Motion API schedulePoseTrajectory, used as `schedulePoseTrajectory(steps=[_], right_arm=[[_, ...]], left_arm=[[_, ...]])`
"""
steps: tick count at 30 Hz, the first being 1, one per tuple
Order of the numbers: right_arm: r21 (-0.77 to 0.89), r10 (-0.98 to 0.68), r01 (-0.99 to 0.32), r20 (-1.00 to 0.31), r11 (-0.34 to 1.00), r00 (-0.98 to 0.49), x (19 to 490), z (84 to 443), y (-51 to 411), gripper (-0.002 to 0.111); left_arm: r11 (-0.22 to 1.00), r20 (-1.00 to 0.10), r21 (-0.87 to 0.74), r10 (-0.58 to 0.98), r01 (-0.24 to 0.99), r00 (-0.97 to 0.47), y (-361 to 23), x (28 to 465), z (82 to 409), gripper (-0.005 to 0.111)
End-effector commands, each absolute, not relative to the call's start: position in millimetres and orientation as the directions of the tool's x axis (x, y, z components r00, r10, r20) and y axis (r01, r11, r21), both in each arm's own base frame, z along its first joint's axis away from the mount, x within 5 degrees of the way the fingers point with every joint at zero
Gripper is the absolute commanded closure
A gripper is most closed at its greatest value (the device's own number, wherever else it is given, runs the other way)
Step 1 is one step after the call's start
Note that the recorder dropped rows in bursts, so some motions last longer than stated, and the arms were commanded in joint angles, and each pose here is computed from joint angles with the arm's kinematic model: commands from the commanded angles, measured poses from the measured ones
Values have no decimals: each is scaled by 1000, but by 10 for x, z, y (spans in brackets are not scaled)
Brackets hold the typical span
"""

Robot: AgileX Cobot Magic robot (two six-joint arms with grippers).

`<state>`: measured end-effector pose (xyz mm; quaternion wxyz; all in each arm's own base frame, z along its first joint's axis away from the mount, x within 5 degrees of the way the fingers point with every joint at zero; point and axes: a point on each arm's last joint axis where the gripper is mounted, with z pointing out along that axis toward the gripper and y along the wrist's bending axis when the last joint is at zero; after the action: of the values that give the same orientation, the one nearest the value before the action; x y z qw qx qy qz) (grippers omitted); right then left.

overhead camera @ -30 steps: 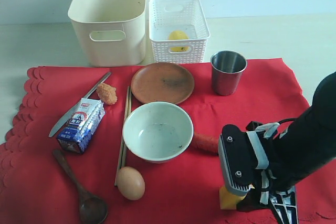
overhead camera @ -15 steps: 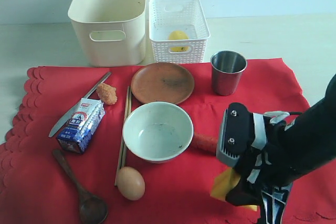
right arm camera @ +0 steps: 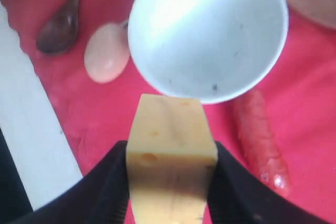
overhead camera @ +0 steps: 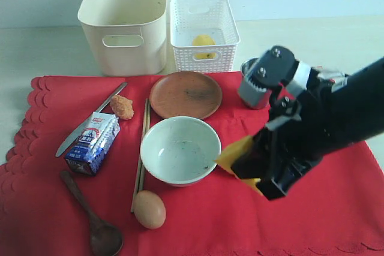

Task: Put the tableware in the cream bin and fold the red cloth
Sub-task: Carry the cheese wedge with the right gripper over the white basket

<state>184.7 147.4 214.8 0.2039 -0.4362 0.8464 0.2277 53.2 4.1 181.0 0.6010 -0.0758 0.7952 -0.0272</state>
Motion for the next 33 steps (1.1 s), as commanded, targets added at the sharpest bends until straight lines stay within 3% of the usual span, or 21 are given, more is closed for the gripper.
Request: schedulePoseTrajectory(steps=[1, 7, 15, 27, 33], right_arm=[[225, -548, -794, -617, 565, -565, 2010, 2504, 1574, 108], [201, -472, -792, -708, 577, -525, 2220, 2920, 1692, 108], [200, -429, -777, -739, 597, -520, 2642, 3117, 1917, 108], [192, -404, -739, -735, 646, -544, 3429, 2921, 2281, 108], [228, -325, -667, -734, 710, -597, 3782, 2803, 2242, 108]], left_arm=[[989, -955, -127, -144, -79, -259, 39, 530, 1809, 107], [989, -955, -127, -144, -79, -259, 39, 530, 1809, 107], [989, -955, -127, -144, -79, -259, 39, 530, 1809, 107], [989, -955, -127, -144, -79, -259, 39, 530, 1809, 107], [989, -955, -127, -144, -79, -259, 39, 530, 1809, 107]])
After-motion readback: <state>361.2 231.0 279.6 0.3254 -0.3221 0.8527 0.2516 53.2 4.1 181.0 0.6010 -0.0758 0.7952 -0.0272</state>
